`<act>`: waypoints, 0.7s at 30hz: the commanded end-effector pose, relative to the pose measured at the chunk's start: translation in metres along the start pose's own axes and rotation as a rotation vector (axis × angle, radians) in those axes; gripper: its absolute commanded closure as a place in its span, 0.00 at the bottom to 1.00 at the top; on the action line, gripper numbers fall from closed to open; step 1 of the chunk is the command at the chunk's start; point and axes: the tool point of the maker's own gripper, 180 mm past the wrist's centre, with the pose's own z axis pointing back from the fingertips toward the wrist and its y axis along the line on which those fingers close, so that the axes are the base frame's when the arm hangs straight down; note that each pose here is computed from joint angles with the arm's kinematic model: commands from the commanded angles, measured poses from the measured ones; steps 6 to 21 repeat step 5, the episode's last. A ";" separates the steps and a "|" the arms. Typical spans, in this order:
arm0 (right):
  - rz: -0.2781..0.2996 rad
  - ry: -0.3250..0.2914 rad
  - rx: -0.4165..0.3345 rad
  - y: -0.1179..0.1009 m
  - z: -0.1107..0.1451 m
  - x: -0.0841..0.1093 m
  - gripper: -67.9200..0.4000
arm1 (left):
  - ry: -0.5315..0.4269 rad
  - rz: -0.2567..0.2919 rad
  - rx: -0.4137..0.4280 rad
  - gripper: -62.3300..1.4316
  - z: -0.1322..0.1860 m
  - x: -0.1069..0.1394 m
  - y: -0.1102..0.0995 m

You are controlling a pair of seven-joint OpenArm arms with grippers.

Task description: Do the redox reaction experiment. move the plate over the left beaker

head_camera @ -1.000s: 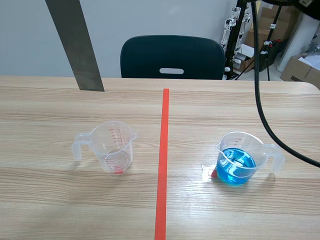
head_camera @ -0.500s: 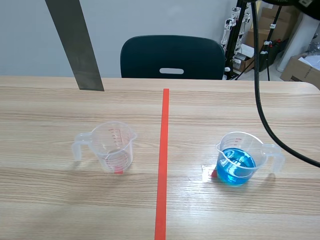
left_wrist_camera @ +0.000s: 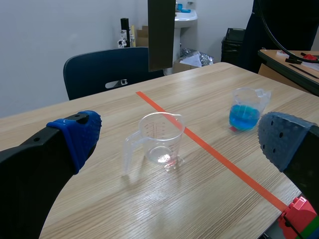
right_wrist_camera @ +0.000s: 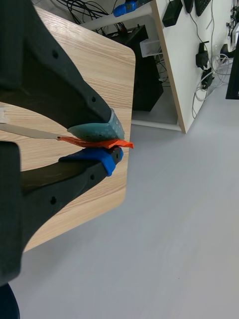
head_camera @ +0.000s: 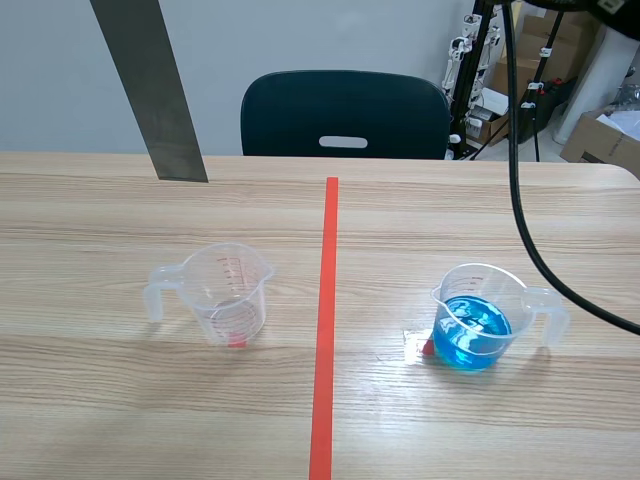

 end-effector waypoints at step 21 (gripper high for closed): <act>0.028 -0.044 -0.002 -0.003 0.000 0.019 0.99 | -0.027 0.002 0.008 0.00 -0.001 0.005 0.000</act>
